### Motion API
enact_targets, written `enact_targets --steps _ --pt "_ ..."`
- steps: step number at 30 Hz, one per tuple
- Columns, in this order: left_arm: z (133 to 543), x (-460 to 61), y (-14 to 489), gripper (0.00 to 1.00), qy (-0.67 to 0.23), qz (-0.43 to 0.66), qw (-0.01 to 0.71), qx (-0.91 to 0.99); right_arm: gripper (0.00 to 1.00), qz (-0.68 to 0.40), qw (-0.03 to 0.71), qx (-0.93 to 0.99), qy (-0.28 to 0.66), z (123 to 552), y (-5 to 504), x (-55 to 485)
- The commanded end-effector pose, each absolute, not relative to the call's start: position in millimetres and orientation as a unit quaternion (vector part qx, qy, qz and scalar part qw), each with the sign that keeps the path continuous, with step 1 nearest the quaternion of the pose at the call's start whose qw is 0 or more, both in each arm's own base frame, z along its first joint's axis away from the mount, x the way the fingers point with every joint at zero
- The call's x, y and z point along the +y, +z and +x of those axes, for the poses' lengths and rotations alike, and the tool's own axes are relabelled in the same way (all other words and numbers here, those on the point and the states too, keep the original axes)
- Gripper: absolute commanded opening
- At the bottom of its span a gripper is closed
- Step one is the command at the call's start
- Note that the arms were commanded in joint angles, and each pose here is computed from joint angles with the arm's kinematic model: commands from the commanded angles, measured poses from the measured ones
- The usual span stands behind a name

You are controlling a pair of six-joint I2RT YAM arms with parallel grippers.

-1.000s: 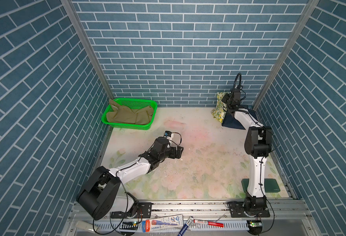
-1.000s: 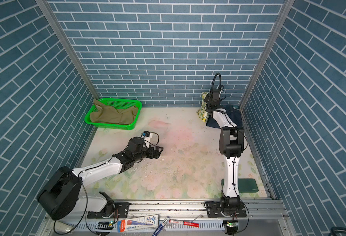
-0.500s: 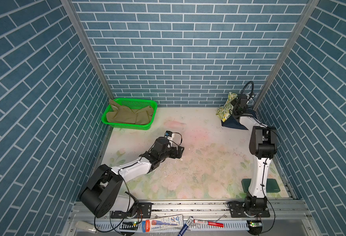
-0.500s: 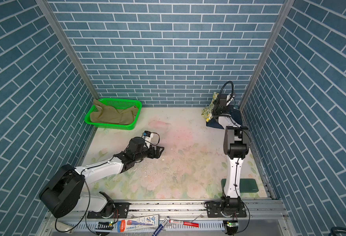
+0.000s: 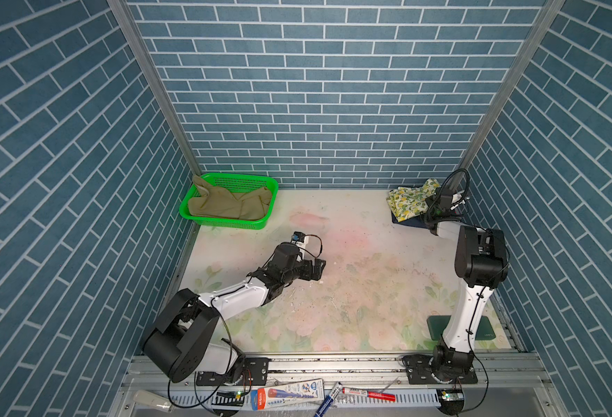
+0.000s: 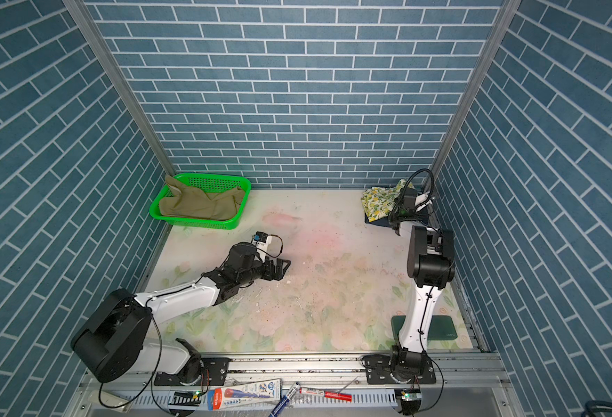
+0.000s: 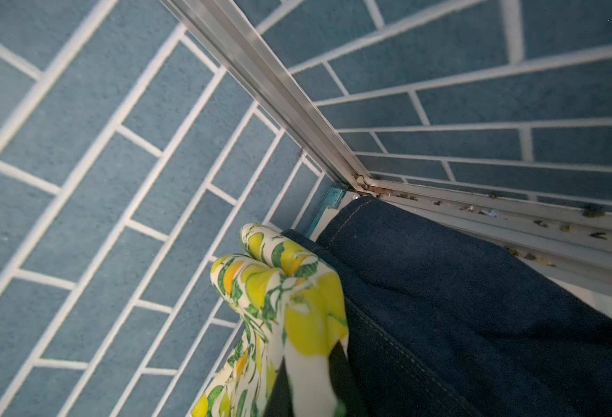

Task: Fold and stack skirts
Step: Place the skirt on the skirt.

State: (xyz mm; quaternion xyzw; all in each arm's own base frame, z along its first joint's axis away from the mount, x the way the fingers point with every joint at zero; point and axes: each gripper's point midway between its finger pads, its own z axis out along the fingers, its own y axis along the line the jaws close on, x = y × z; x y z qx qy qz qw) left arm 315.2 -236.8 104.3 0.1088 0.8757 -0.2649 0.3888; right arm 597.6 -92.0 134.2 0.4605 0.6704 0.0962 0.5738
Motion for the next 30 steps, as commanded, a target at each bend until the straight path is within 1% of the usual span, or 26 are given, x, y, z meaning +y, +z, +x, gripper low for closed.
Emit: enact_targets --steps 1,4,5,6,8,9,11,14,18,22,24,27,30 --pt "316 -235 99 0.97 -0.257 0.109 0.390 0.877 0.00 0.481 0.574 0.652 0.115 591 145 -94" --pt "318 -232 98 0.97 -0.248 0.102 0.391 0.880 0.00 0.486 0.524 0.693 0.093 582 126 -92" --pt "318 -231 99 0.97 -0.246 0.102 0.391 0.881 0.04 0.488 0.507 0.705 0.088 578 121 -91" --pt "319 -229 99 0.97 -0.240 0.099 0.391 0.883 0.17 0.488 0.492 0.716 0.089 575 117 -90" --pt "319 -226 100 0.97 -0.232 0.095 0.392 0.885 0.47 0.496 0.463 0.729 0.089 564 110 -93" --pt "320 -224 101 0.97 -0.228 0.092 0.394 0.886 0.57 0.503 0.449 0.734 0.082 557 108 -96" --pt "321 -220 105 0.98 -0.219 0.084 0.398 0.887 0.73 0.510 0.428 0.743 0.065 542 108 -100" --pt "324 -211 112 0.98 -0.198 0.063 0.399 0.893 0.85 0.513 0.410 0.753 0.036 520 114 -108" --pt "330 -200 126 1.00 -0.176 0.026 0.403 0.898 0.88 0.515 0.396 0.760 0.014 492 125 -116" --pt "341 -200 144 1.00 -0.165 0.007 0.404 0.900 0.88 0.487 0.400 0.775 0.033 474 141 -107" --pt "350 -201 161 1.00 -0.154 0.005 0.415 0.897 0.87 0.439 0.425 0.788 0.069 474 154 -88" --pt "373 -199 190 1.00 -0.111 0.011 0.428 0.897 0.87 0.352 0.446 0.818 0.092 467 170 -49" --pt "404 -188 209 1.00 -0.075 0.003 0.418 0.905 0.85 0.244 0.453 0.849 0.121 458 172 6"
